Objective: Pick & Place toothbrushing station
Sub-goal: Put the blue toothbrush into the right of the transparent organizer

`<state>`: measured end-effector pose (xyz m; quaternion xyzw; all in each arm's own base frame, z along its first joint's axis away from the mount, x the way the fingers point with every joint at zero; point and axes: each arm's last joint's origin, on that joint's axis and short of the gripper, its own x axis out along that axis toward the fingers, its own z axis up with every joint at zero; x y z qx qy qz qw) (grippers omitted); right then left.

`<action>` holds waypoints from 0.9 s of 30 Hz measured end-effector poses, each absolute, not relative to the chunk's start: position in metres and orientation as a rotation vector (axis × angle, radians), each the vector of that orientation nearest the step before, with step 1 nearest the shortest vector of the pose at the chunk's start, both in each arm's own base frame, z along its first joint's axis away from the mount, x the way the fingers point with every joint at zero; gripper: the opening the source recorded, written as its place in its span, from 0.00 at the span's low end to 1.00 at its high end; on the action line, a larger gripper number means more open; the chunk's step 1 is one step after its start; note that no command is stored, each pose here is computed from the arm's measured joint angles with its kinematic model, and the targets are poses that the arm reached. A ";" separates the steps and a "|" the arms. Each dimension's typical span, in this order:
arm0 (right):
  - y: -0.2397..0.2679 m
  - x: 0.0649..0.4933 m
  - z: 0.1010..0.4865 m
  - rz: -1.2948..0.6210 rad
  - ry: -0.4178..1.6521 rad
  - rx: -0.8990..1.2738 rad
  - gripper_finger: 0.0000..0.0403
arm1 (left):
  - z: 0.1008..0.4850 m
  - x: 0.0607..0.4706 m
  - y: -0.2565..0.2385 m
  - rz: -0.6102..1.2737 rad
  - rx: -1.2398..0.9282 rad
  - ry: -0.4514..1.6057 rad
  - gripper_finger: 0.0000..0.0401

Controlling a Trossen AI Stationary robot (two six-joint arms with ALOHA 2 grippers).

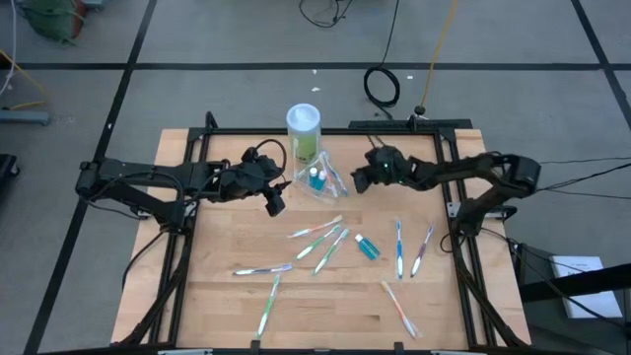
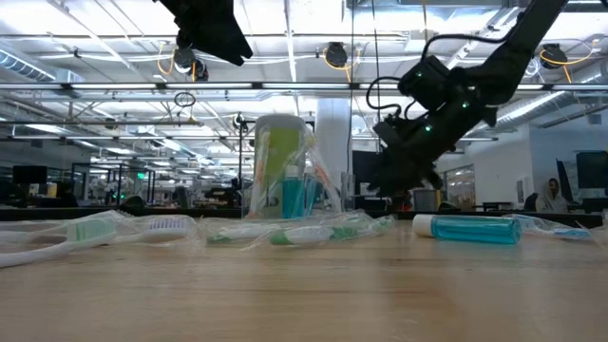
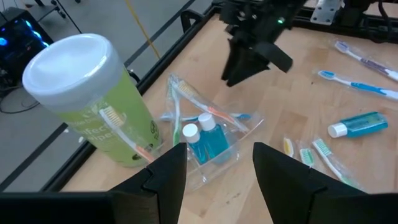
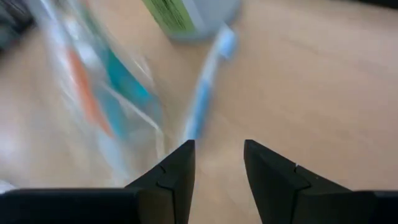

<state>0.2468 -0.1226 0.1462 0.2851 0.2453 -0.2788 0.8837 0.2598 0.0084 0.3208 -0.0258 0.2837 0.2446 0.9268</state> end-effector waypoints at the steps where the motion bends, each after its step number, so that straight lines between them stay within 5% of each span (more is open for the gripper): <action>1: -0.119 0.245 0.146 -0.595 0.542 0.578 0.32 | 0.321 0.260 0.008 0.503 -0.056 0.581 0.48; 27: -0.061 0.285 0.096 -0.553 0.598 0.350 0.32 | 0.319 0.259 0.008 0.485 -0.075 0.599 0.48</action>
